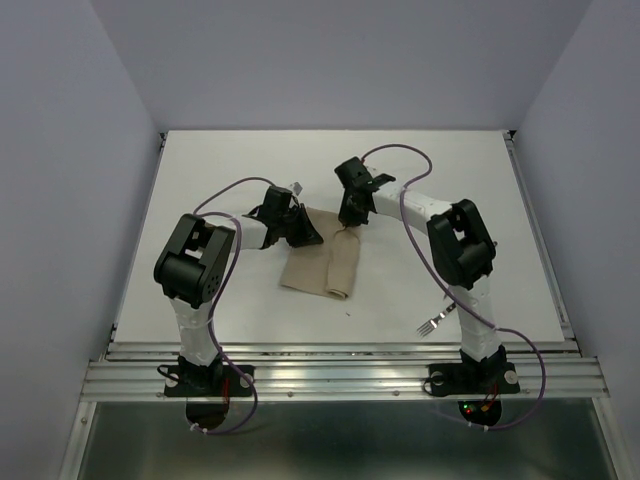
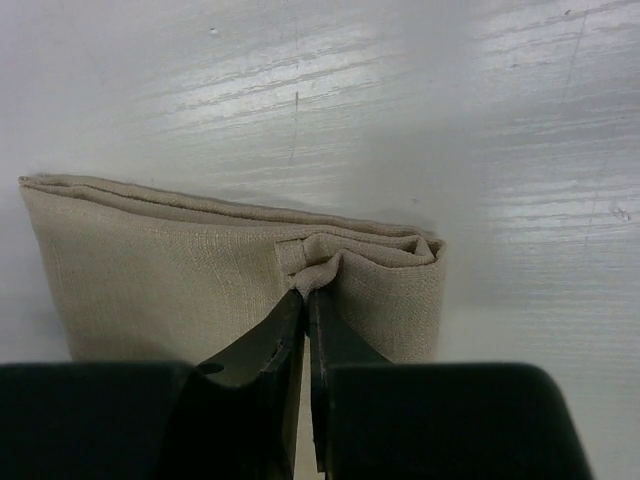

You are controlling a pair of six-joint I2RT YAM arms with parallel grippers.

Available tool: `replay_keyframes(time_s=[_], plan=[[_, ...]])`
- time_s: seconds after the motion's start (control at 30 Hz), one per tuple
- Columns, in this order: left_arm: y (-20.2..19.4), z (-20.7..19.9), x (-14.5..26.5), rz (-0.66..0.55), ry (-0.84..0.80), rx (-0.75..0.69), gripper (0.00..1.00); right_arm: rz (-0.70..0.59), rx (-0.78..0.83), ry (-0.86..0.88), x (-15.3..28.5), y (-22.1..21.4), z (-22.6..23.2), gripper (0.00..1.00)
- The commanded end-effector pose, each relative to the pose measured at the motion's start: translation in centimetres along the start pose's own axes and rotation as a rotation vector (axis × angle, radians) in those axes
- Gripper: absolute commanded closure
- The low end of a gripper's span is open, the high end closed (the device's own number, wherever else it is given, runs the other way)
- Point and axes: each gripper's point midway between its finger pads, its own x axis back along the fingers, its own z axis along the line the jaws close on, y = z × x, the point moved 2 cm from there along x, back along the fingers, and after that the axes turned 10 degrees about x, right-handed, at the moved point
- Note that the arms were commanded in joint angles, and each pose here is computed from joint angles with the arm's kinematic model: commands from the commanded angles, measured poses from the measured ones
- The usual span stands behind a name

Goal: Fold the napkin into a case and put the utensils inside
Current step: Fold the lower triangle-folded napkin at the center of the board.

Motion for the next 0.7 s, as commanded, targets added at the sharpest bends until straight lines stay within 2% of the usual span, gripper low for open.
replay_keyframes(time_s=[0.0,0.3,0.67], plan=[[-2.3,3.2,0.1,0.058,0.103,-0.008,1.00,-0.034,-0.033,-0.053,-1.2,0.6,0.0,0.89],[-2.1,2.8,0.6,0.044,0.091,-0.026,1.00,-0.041,-0.149,-0.098,-1.6,0.6,-0.3,0.85],[-1.6,1.9,0.8,0.034,0.069,-0.045,1.00,-0.010,-0.241,-0.119,-2.8,-0.1,-0.1,0.86]])
